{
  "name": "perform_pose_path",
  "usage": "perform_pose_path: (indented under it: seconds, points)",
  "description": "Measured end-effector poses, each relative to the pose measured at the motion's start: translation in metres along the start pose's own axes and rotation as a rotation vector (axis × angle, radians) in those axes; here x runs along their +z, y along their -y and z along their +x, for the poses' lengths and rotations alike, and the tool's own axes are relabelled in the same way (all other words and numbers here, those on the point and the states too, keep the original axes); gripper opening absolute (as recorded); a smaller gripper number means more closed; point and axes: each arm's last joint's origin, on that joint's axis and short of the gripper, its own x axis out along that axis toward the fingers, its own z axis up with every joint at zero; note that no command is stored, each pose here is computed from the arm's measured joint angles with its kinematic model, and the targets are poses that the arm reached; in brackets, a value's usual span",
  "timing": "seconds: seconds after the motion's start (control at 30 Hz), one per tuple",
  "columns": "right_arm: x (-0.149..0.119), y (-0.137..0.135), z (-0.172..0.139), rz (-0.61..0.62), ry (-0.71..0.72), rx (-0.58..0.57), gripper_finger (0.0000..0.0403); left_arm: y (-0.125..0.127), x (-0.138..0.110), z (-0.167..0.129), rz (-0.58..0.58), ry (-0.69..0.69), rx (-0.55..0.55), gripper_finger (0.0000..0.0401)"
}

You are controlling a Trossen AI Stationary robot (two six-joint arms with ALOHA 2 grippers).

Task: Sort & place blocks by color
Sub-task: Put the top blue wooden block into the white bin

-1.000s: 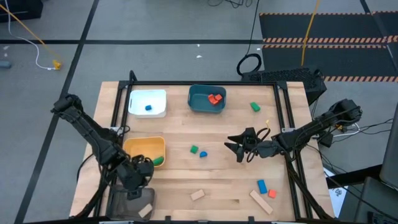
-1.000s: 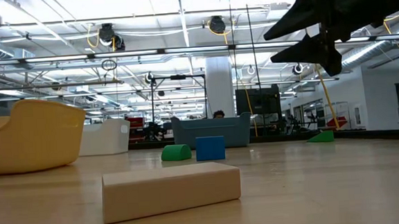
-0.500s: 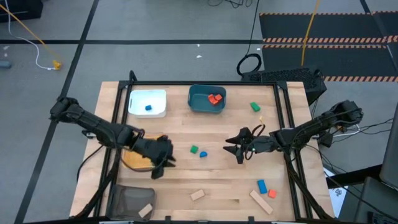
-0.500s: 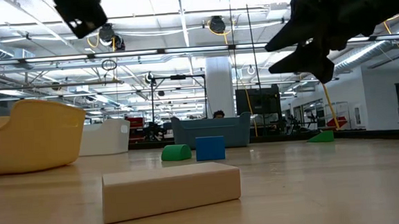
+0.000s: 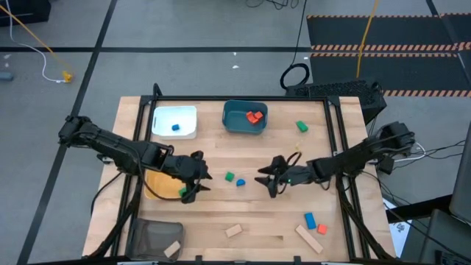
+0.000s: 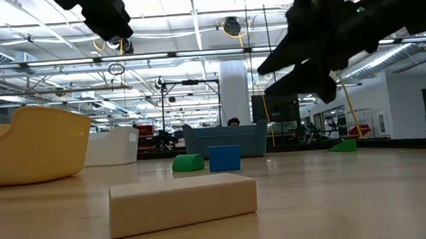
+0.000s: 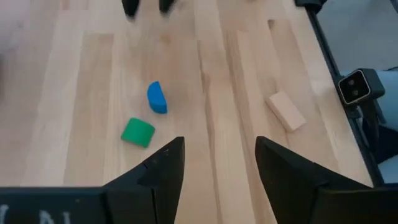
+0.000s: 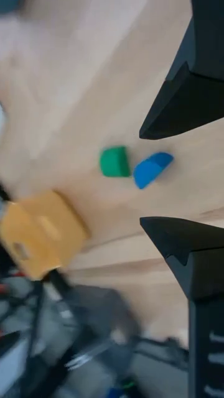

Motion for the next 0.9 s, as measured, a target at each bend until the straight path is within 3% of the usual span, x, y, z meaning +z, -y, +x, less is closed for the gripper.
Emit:
perform_pose_path:
  seconds: [0.2, 0.43, 0.63, 0.9]
  points:
    - [-0.009, -0.002, 0.016, -0.243, -0.093, 0.019, 0.0205, -0.010, 0.008, 0.000, 0.041, 0.070, 0.019, 0.0198]
    - [-0.009, -0.002, 0.015, -0.583, -0.104, 0.028, 0.0205, -0.033, 0.013, -0.002, -0.088, 0.097, 0.081, 0.0198]
    - [-0.004, 0.000, 0.016, -0.632, -0.077, 0.024, 0.0205, -0.036, 0.013, -0.002, -0.107, 0.091, 0.087, 0.0198]
    - [0.004, -0.004, 0.017, -0.518, 0.008, 0.055, 0.0205, -0.028, 0.011, -0.001, -0.074, 0.080, 0.066, 0.0198]
